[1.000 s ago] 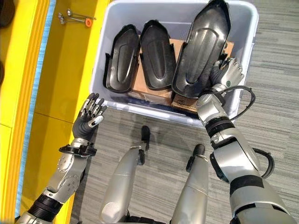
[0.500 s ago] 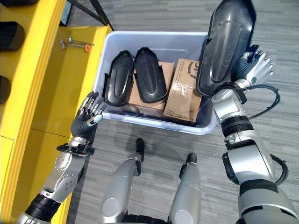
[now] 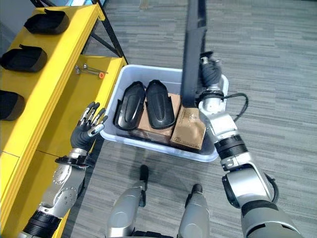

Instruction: Move parts from the plastic box to the shelf.

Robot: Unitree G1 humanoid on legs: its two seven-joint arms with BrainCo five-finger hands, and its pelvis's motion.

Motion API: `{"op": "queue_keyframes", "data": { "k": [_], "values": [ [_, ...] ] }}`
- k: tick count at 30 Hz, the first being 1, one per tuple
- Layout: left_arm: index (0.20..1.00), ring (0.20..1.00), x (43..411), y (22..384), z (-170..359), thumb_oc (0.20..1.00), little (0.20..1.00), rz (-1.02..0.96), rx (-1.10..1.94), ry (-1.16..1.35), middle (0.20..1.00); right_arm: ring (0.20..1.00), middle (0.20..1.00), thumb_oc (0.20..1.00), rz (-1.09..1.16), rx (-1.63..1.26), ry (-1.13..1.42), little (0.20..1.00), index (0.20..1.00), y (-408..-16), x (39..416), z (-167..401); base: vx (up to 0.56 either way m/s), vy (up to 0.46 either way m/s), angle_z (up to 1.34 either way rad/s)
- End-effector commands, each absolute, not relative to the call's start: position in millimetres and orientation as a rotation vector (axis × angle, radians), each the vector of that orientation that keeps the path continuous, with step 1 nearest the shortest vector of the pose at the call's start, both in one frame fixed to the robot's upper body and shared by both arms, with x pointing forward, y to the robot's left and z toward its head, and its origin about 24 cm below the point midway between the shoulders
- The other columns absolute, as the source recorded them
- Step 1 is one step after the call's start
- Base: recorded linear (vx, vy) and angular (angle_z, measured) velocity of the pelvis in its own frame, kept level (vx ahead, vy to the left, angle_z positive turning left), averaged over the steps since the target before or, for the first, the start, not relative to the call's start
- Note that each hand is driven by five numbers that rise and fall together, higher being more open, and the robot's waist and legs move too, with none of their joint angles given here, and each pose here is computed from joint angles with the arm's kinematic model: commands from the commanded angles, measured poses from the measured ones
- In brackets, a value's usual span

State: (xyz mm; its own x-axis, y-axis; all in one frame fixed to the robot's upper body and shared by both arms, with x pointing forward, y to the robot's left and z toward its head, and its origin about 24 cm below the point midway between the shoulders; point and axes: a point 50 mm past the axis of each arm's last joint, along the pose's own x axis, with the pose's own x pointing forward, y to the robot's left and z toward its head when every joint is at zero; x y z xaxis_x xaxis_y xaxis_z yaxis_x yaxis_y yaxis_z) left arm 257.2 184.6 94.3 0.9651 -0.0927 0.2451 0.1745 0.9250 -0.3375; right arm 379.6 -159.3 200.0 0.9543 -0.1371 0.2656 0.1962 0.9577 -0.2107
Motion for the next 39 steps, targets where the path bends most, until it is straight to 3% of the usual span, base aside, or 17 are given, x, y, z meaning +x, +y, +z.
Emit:
{"op": "queue_keyframes", "data": {
  "k": [1,5,11,15,19,25,30,39],
  "values": [
    [1.0,1.0,253,193,100,1.0,1.0,-0.086,-0.337,-0.275,1.0,0.2,0.2,0.2,-0.013,-0.213,-0.317,0.2,0.2,-136,372,212,0.07,0.026,0.1],
    [1.0,1.0,249,192,79,1.0,1.0,-0.12,-0.314,-0.217,1.0,0.2,0.2,0.2,0.076,-0.236,-0.237,0.2,0.2,-112,362,181,-0.01,0.096,0.49],
    [1.0,1.0,260,173,90,1.0,1.0,-0.187,-0.269,-0.232,1.0,0.2,0.2,0.2,0.178,-0.246,-0.241,0.2,0.2,-90,353,164,-0.15,0.358,0.55],
    [1.0,1.0,263,157,87,1.0,1.0,-0.276,-0.222,-0.194,1.0,0.2,0.2,0.2,0.121,-0.248,-0.22,0.2,0.2,-93,350,149,-0.02,0.08,0.3],
    [1.0,1.0,257,167,81,1.0,1.0,-0.225,-0.231,-0.169,1.0,0.2,0.2,0.2,0.151,-0.287,-0.184,0.2,0.2,-97,346,137,-0.03,0.097,0.81],
    [1.0,1.0,256,181,80,1.0,1.0,-0.209,-0.221,-0.182,1.0,0.2,0.2,0.2,0.132,-0.379,-0.204,0.2,0.2,-106,348,136,-0.11,-0.085,0.19],
    [1.0,1.0,260,172,78,1.0,1.0,-0.29,-0.225,-0.151,1.0,0.2,0.2,0.2,0.084,-0.387,-0.232,0.2,0.2,-113,353,145,-0.09,-0.094,0.68],
    [1.0,1.0,258,174,79,1.0,1.0,-0.26,-0.251,-0.152,1.0,0.2,0.2,0.2,0.215,-0.422,-0.273,0.2,0.2,-90,356,166,0.04,0.161,0.28]
  ]
}}
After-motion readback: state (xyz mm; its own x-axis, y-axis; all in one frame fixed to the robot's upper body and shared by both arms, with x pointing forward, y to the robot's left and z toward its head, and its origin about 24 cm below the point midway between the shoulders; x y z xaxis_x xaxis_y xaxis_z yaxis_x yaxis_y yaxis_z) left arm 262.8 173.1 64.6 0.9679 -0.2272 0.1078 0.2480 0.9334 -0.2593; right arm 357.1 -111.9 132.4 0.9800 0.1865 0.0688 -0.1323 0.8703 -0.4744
